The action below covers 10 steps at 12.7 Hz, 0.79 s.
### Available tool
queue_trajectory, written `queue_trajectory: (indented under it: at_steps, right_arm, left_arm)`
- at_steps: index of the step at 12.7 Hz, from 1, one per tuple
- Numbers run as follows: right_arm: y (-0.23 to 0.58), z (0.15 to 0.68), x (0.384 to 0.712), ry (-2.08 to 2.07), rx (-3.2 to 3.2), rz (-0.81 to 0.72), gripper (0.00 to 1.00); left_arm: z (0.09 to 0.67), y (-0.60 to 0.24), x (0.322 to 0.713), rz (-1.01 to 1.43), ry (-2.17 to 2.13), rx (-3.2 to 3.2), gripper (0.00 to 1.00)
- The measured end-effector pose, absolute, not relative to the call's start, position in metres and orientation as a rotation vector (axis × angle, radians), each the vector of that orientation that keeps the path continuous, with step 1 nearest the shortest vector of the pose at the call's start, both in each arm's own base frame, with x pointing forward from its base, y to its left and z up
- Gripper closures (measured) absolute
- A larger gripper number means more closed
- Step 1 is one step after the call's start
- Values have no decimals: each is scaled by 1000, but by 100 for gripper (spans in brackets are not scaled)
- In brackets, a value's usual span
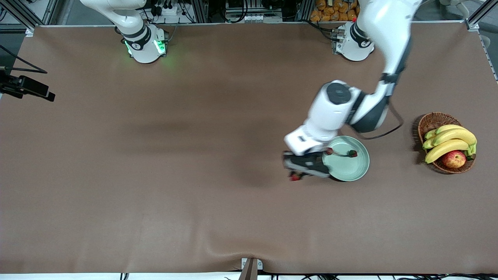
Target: Collect all strawberries into plate
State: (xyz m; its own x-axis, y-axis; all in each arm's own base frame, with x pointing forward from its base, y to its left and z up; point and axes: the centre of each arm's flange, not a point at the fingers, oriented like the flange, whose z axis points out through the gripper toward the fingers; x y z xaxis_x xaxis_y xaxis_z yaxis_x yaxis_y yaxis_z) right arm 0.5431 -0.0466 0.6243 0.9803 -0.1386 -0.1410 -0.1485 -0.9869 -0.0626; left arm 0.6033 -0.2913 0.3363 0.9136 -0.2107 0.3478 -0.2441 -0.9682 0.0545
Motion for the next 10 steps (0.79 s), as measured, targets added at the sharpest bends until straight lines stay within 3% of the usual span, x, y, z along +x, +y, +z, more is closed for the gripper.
queue_trajectory:
  at_steps: [3,7,10]
  right_arm:
    - [-52,605,549,240,-3055,187,0]
    - [-54,603,558,247,-3061,101,0]
    - [-56,610,562,249,-3082,21,0]
  left_arm:
    - [295,-200,598,227,-190,3129,68]
    - [257,-144,590,-62,-63,3200,68]
    - [241,-152,586,-107,-83,3196,56]
